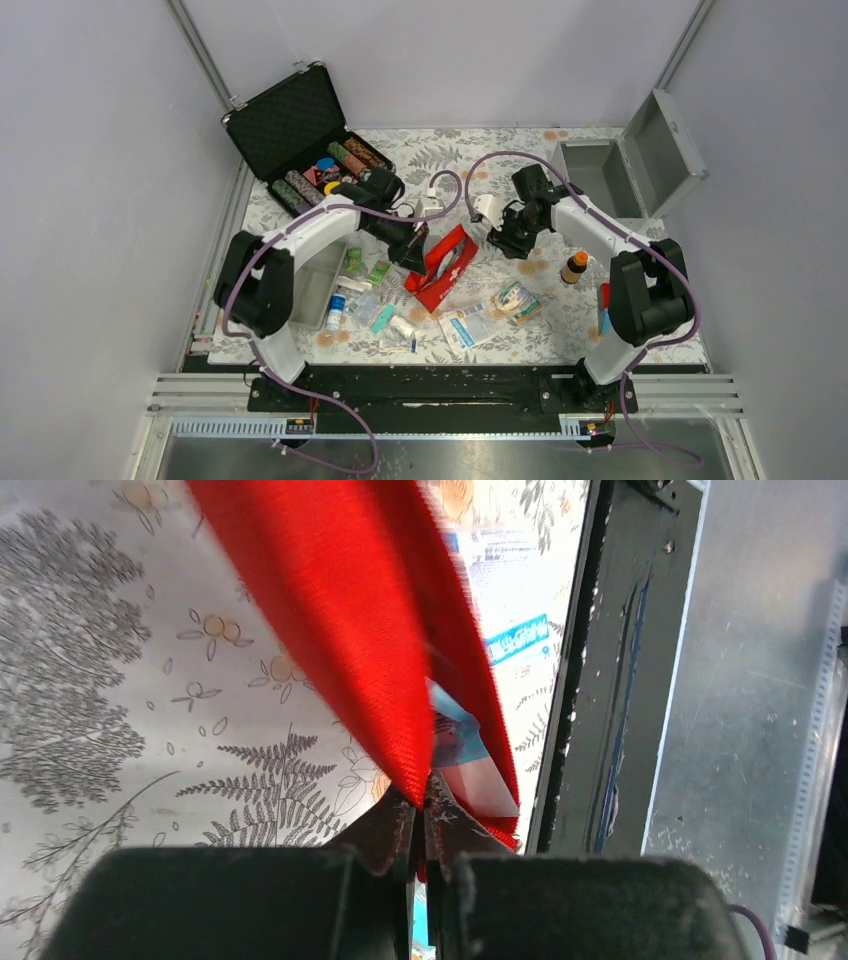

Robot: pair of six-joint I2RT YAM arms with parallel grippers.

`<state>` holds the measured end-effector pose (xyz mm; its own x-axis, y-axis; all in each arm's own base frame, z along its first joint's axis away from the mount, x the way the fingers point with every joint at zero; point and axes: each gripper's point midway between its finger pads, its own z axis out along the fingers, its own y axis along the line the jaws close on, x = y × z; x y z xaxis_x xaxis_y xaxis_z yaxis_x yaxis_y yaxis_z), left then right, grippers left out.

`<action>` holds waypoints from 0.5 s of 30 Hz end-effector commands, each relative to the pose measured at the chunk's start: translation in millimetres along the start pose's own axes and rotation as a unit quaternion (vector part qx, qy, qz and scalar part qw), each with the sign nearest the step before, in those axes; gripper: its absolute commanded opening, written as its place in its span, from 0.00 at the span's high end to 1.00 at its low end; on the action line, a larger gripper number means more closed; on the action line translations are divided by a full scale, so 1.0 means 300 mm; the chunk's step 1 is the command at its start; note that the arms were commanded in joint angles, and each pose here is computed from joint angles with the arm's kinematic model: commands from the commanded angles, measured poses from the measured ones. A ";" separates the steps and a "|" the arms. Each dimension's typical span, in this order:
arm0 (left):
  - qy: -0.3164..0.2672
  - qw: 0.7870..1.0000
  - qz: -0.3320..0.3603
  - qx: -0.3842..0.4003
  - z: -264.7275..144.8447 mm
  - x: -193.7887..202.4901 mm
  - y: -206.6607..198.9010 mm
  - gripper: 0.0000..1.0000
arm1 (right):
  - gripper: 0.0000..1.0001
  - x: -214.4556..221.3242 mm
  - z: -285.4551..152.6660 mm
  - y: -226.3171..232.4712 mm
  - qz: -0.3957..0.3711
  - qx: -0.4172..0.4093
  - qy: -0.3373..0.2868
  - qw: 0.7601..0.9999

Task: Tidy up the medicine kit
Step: Place the medical item at the medicine pouch, then pick up the medical item at the center of the board.

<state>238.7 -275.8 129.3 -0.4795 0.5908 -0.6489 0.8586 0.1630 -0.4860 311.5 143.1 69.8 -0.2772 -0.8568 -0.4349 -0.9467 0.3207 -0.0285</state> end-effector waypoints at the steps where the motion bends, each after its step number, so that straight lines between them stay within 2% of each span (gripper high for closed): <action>1: 0.028 0.999 -0.009 0.037 0.027 0.047 0.015 1.00 | 0.52 -0.046 0.003 -0.130 -0.148 0.057 -0.006 0.987; 5: 0.046 0.998 -0.029 0.033 0.043 0.079 0.050 1.00 | 0.52 -0.036 0.047 -0.151 -0.176 0.057 0.000 0.983; 15: 0.032 0.999 -0.031 0.017 0.043 0.081 0.068 1.00 | 0.53 0.017 0.157 -0.226 -0.207 0.049 0.050 0.976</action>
<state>234.3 -265.4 82.6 -0.5524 0.6552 -0.5154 0.7849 0.2004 -0.5864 361.2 137.8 29.5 0.0393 -0.9412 -0.3356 -0.9757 0.0363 -0.2159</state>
